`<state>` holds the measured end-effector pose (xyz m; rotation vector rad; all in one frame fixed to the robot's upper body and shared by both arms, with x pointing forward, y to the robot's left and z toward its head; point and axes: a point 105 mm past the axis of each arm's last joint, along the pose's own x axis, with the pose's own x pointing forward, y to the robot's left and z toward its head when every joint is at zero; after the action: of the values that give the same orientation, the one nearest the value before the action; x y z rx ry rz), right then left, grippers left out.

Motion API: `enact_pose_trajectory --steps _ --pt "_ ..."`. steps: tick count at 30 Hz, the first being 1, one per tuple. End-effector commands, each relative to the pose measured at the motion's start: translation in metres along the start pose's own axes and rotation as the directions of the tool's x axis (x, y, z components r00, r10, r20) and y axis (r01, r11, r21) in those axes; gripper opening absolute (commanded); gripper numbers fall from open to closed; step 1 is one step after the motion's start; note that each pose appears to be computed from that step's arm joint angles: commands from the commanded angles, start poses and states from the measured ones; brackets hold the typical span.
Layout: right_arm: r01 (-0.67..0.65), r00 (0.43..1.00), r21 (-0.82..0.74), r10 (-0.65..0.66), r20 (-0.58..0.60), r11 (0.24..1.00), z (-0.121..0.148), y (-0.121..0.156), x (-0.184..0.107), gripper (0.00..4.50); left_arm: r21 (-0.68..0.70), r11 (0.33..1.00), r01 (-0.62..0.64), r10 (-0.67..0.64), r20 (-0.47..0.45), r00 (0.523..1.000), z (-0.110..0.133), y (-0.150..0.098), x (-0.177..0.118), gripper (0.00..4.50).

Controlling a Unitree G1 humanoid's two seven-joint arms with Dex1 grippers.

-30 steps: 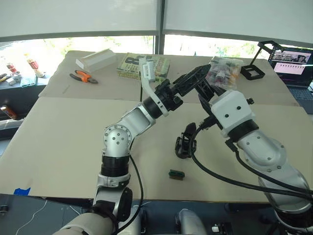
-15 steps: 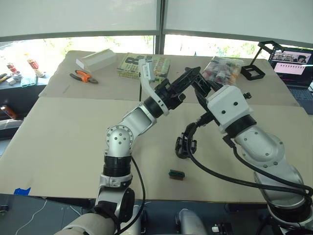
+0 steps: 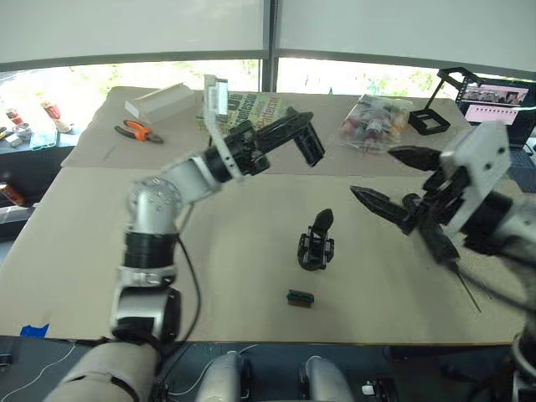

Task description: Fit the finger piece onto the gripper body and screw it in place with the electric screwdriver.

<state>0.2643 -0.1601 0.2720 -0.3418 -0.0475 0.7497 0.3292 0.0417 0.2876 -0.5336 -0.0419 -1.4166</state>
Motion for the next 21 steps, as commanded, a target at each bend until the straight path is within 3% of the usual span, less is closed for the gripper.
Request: enact_pose_trajectory --steps 1,4,7,12,19,21 --pt "-0.236 0.968 0.234 0.248 -0.025 0.943 0.008 0.014 -0.001 4.5 0.039 0.972 0.231 -0.218 -0.203 0.955 -0.016 -0.025 0.008 0.05" --pt "-0.324 0.93 0.361 0.365 -0.05 0.875 0.009 0.022 0.014 4.5 0.015 0.942 0.334 -0.31 -0.332 0.891 -0.028 -0.035 0.008 0.05" --pt "-0.39 0.887 0.438 0.459 -0.058 0.81 0.007 0.033 0.027 4.5 0.012 0.926 0.377 -0.341 -0.4 0.851 -0.035 -0.038 0.012 0.05" --pt "-0.465 0.835 0.457 0.547 -0.058 0.758 0.009 0.053 0.035 4.5 0.002 0.926 0.377 -0.337 -0.445 0.83 -0.043 -0.039 0.018 0.05" --pt "-0.477 0.822 0.473 0.567 -0.059 0.741 0.01 0.061 0.037 4.5 -0.008 0.935 0.355 -0.317 -0.467 0.825 -0.048 -0.038 0.015 0.05" --pt "-0.474 0.817 0.478 0.572 -0.073 0.739 0.008 0.064 0.035 3.96 -0.004 0.935 0.354 -0.317 -0.457 0.831 -0.047 -0.039 0.016 0.05"
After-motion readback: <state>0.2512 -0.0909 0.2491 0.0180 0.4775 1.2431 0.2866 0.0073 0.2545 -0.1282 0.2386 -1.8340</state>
